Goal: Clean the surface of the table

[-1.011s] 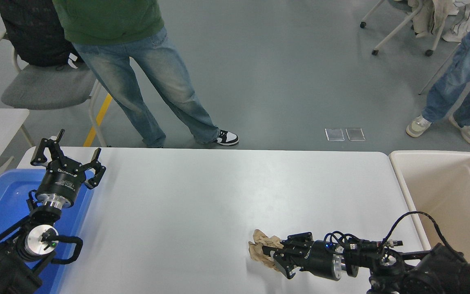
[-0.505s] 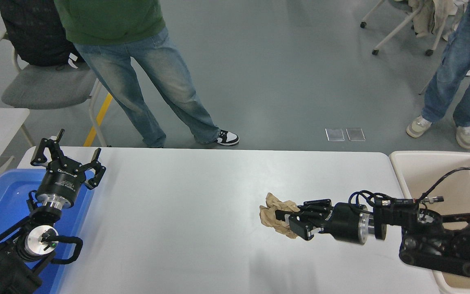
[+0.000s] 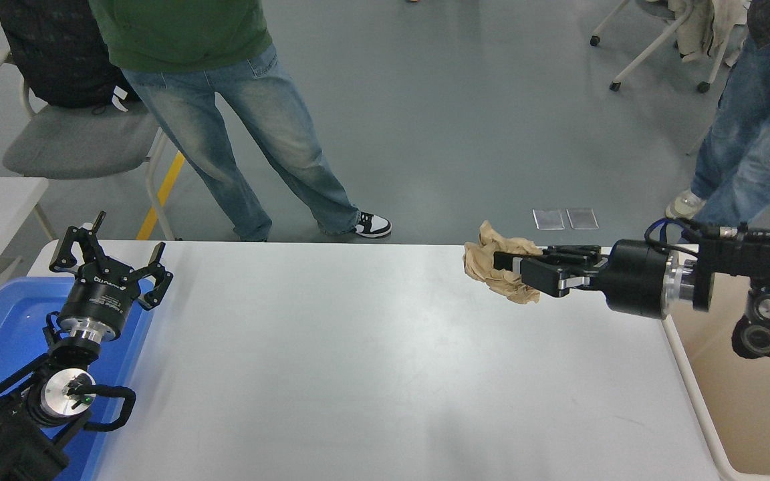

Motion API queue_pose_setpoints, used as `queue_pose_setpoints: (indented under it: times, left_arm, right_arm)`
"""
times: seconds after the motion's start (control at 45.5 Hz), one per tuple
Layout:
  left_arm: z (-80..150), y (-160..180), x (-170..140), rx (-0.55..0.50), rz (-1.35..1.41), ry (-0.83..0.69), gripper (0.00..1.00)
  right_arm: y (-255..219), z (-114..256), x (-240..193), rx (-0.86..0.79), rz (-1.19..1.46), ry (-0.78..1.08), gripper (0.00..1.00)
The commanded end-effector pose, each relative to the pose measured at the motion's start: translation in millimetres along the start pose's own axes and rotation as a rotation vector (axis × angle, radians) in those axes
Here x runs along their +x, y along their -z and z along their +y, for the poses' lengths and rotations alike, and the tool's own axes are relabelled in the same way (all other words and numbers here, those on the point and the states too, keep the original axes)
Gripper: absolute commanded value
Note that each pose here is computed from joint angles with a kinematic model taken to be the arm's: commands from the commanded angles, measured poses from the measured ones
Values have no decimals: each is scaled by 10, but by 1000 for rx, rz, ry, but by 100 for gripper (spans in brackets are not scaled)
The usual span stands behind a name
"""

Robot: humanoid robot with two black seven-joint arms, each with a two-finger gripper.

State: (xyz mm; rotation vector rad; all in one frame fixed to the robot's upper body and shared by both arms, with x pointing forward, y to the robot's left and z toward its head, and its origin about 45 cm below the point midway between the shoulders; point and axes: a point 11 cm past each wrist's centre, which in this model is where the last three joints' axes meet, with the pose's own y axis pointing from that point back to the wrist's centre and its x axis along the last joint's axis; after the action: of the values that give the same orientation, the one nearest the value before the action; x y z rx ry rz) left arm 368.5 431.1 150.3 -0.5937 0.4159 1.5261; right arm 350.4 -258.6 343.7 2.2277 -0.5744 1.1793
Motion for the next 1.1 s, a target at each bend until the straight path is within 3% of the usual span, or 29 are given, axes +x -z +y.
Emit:
queue_pose_setpoints:
  times: [0.0, 0.527, 1.077]
  left_arm:
    - [-3, -2, -3, 0, 0, 1, 99]
    - [-3, 5, -6, 0, 1, 1, 99]
    - [-3, -2, -3, 0, 0, 1, 99]
  right_arm:
    - [-110, 347, 465, -66, -91, -113, 0]
    - [-1283, 1324, 688, -427, -351, -419, 0]
    - [-2657, 2385, -428, -969, -510, -526, 0]
